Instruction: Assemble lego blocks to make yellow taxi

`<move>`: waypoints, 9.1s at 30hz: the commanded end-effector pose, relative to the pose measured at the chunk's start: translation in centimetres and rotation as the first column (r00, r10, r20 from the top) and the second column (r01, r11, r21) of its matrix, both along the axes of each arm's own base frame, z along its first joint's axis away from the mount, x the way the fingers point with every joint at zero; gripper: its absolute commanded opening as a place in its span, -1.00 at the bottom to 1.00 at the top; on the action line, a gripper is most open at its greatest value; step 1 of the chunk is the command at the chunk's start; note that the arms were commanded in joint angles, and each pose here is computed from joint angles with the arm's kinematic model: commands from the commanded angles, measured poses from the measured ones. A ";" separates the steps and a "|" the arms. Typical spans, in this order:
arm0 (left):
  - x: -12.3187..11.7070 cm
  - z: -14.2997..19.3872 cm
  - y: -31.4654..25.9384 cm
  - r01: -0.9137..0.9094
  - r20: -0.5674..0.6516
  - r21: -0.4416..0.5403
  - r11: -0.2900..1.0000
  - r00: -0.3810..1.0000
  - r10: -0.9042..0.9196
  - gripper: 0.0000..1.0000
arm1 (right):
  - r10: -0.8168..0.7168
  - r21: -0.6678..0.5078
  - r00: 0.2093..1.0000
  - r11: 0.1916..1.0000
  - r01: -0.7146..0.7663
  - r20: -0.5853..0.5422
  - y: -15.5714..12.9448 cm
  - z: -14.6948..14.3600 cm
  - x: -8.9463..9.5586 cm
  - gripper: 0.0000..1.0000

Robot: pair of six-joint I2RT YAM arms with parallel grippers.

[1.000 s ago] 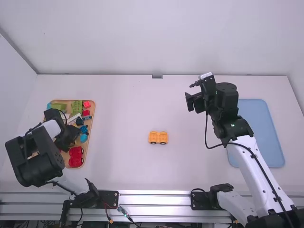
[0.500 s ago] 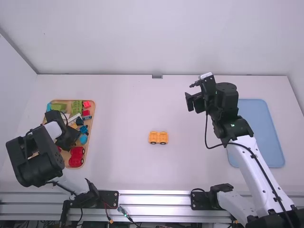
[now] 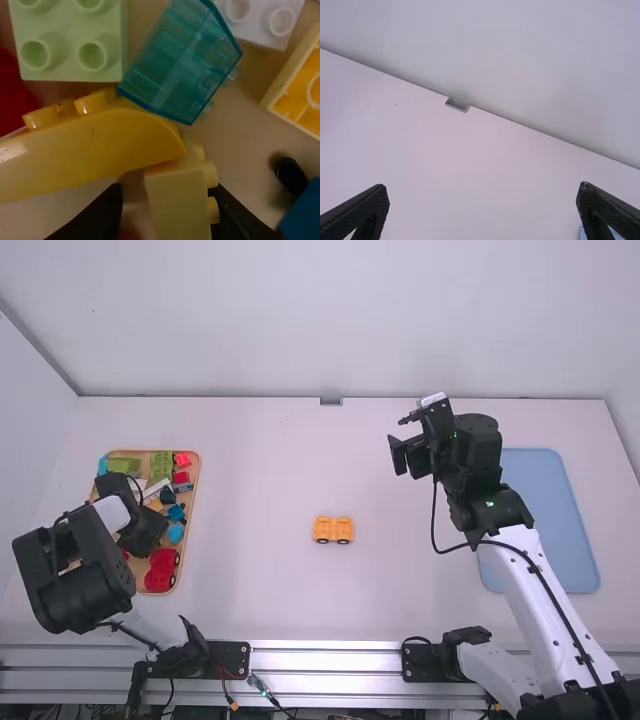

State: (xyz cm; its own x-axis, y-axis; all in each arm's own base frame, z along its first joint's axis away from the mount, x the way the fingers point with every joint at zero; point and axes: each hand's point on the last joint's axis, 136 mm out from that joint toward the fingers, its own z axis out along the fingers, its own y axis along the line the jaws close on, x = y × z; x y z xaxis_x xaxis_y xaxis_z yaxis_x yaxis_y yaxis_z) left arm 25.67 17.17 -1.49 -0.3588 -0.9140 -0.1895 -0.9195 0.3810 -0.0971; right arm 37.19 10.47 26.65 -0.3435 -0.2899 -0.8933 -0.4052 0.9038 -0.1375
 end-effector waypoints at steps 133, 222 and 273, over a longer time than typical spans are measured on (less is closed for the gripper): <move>13.0 17.0 -40.5 0.632 0.156 0.761 -0.147 -0.398 -0.904 0.99 | 0.588 0.661 0.750 0.696 -0.280 -0.302 16.4 -10.6 0.9 -0.49; 16.7 16.2 -28.7 0.734 0.328 0.670 0.111 -0.159 -0.931 0.98 | 0.309 -0.221 0.300 0.264 -0.939 -0.902 6.6 -25.7 -5.0 0.98; 5.1 5.2 -42.2 0.305 0.184 0.783 -0.543 -0.946 -0.267 0.98 | 0.842 0.034 0.481 0.503 -0.864 -0.244 1.9 -28.8 -6.4 0.57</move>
State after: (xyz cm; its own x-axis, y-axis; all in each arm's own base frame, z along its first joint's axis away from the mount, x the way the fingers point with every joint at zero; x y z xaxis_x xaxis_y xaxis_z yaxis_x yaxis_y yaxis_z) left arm 30.45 -24.91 3.56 0.1155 0.4494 -0.8858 0.9933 -0.0508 0.1037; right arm 30.03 12.01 -2.44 -0.1004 -0.6307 -0.7695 -0.9925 0.1180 0.0327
